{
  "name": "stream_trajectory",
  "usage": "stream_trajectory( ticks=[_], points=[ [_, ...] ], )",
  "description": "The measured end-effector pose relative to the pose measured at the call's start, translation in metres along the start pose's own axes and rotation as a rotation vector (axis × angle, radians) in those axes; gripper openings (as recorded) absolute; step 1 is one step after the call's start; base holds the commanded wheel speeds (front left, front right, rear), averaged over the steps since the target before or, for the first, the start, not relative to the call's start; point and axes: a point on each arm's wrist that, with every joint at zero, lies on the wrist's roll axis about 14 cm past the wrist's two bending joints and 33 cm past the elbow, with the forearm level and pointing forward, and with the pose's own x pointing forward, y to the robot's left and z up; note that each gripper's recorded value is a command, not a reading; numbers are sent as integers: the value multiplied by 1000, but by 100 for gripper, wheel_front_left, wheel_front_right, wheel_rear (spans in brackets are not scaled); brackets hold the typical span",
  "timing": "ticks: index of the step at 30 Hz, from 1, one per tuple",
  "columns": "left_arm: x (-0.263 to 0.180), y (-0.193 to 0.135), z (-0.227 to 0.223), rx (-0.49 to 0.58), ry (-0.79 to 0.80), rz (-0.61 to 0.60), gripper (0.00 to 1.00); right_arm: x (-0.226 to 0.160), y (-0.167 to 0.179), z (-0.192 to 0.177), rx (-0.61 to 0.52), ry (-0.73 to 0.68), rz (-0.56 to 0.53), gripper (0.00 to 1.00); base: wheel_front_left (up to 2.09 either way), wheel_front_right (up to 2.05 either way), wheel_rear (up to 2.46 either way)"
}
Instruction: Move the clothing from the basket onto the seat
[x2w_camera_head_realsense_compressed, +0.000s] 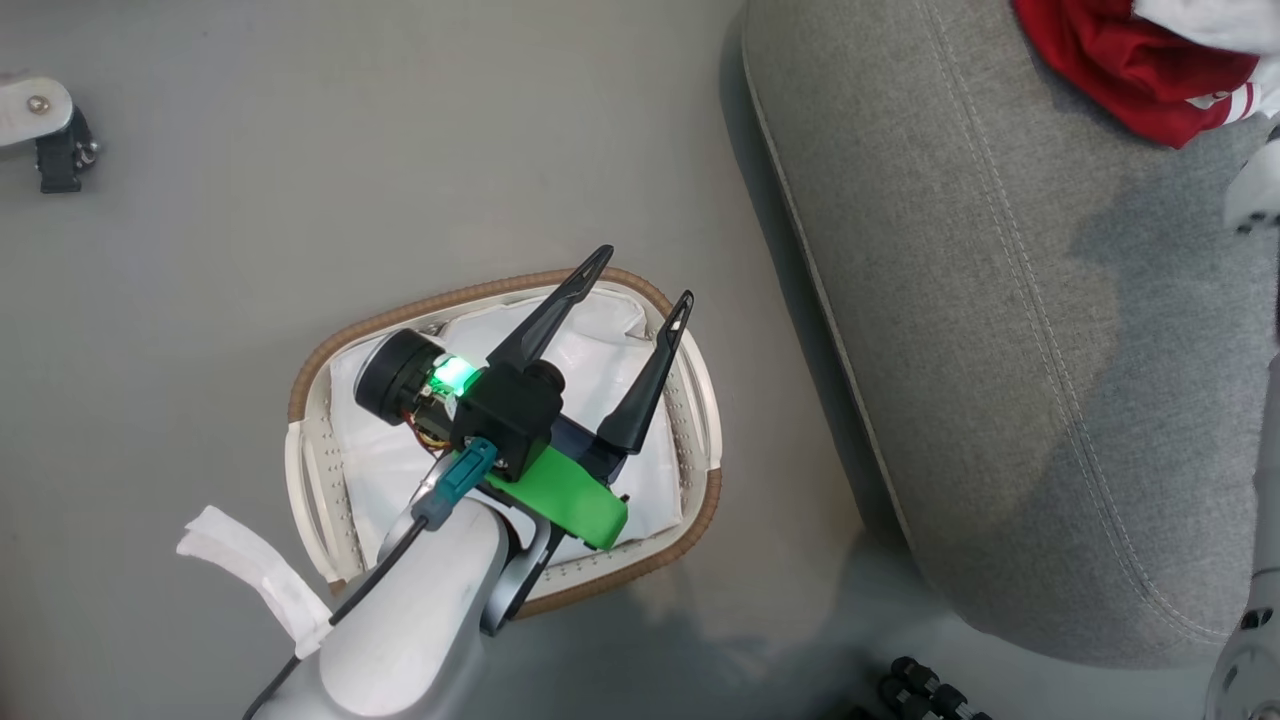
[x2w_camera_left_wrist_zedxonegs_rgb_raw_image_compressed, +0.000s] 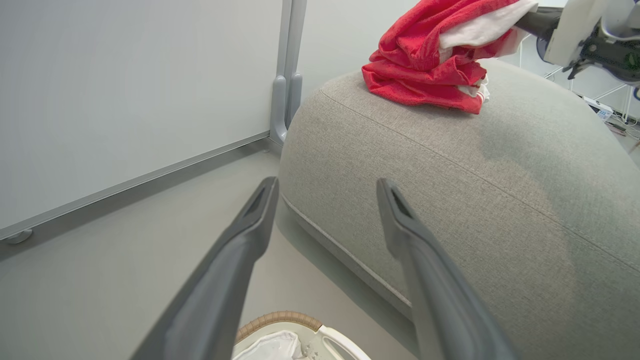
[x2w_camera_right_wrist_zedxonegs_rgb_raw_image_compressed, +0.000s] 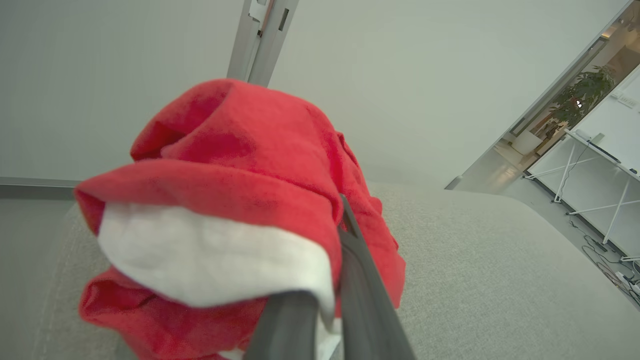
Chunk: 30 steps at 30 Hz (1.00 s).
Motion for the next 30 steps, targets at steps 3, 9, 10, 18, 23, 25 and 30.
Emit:
stream_trajectory(
  ticks=[3,9,10,18,23,25,30],
  points=[
    [2,-1,-4,-4,7,-8,100,-14,2,-22,0,60,4,0,0,0,0],
    [2,-2,-3,5,11,-12,100,-32,1,-34,2,91,-3,100,0,0,0],
    [2,-2,-3,7,11,-11,100,-35,1,-35,3,95,0,100,0,0,0],
    [0,0,15,9,-23,22,100,-61,-3,-32,8,91,0,100,0,0,0],
    [-7,1,36,1,-69,65,100,-77,2,-23,19,70,28,100,0,0,0],
    [-11,8,48,8,-96,104,100,-79,5,-14,24,46,44,100,0,0,0],
    [-29,21,73,27,-148,199,100,-78,13,22,48,-51,81,100,0,0,0]
  ],
)
